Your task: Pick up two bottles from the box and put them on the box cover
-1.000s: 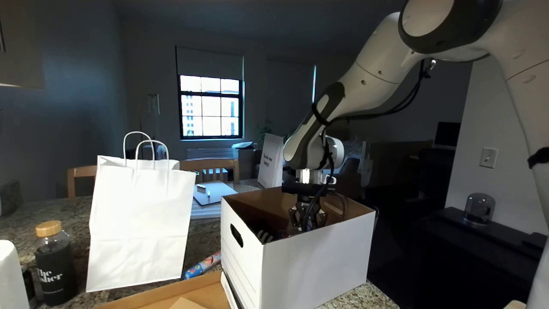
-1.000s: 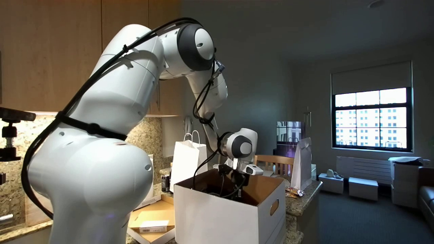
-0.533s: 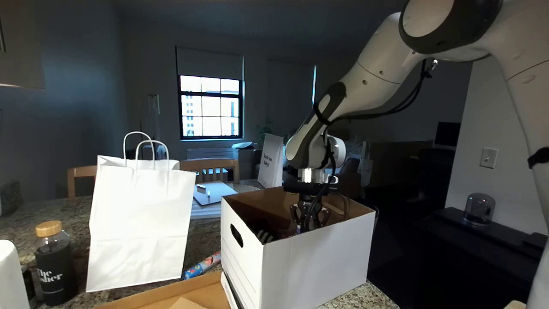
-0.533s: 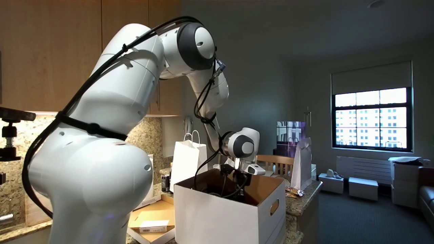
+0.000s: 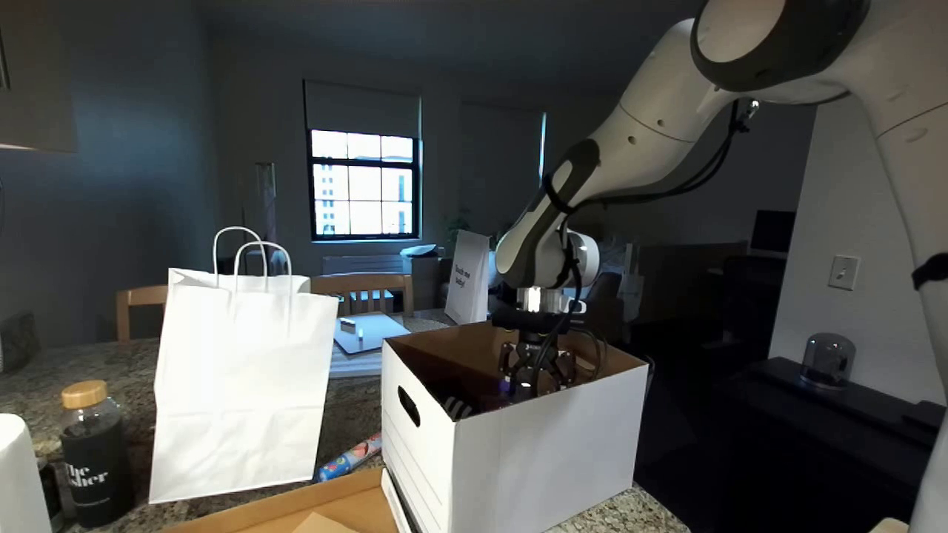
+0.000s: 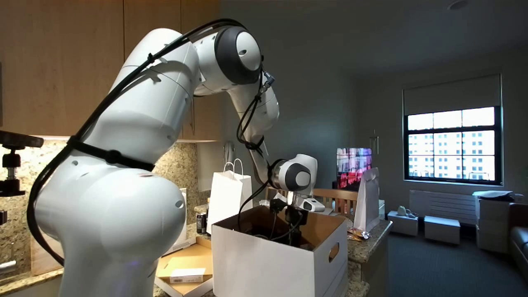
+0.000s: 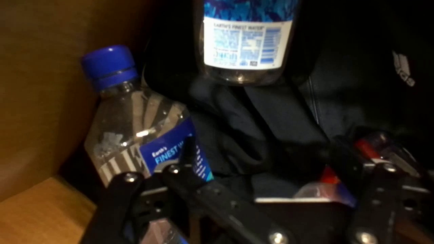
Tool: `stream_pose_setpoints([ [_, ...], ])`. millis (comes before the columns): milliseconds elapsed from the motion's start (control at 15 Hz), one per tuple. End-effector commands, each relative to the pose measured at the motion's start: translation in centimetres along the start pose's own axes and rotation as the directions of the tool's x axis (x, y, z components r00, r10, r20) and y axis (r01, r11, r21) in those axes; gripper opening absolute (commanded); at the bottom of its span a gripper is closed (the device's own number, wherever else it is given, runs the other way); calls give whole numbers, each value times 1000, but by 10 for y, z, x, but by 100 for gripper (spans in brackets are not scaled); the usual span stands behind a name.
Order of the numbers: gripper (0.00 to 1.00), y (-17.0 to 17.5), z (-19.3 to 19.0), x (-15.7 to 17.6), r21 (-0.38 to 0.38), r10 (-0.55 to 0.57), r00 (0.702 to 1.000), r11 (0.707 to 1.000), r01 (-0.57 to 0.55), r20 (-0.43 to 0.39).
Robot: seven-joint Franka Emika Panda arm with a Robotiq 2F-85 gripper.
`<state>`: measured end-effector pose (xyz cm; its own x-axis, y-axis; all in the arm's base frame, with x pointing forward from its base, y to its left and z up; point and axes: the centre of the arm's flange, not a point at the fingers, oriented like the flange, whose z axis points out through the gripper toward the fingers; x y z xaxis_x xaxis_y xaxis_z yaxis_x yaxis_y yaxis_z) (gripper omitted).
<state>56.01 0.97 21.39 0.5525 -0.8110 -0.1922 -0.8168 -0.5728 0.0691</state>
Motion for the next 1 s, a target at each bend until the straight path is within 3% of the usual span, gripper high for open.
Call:
stream_pose_setpoints([
  [0,100,23,-11,12,17,72,997,997,-72,-6],
  [467,100,46,-28,36,25,162,986,987,-161,-40],
  [933,100,45,-48,59,47,169,983,985,-166,-77],
])
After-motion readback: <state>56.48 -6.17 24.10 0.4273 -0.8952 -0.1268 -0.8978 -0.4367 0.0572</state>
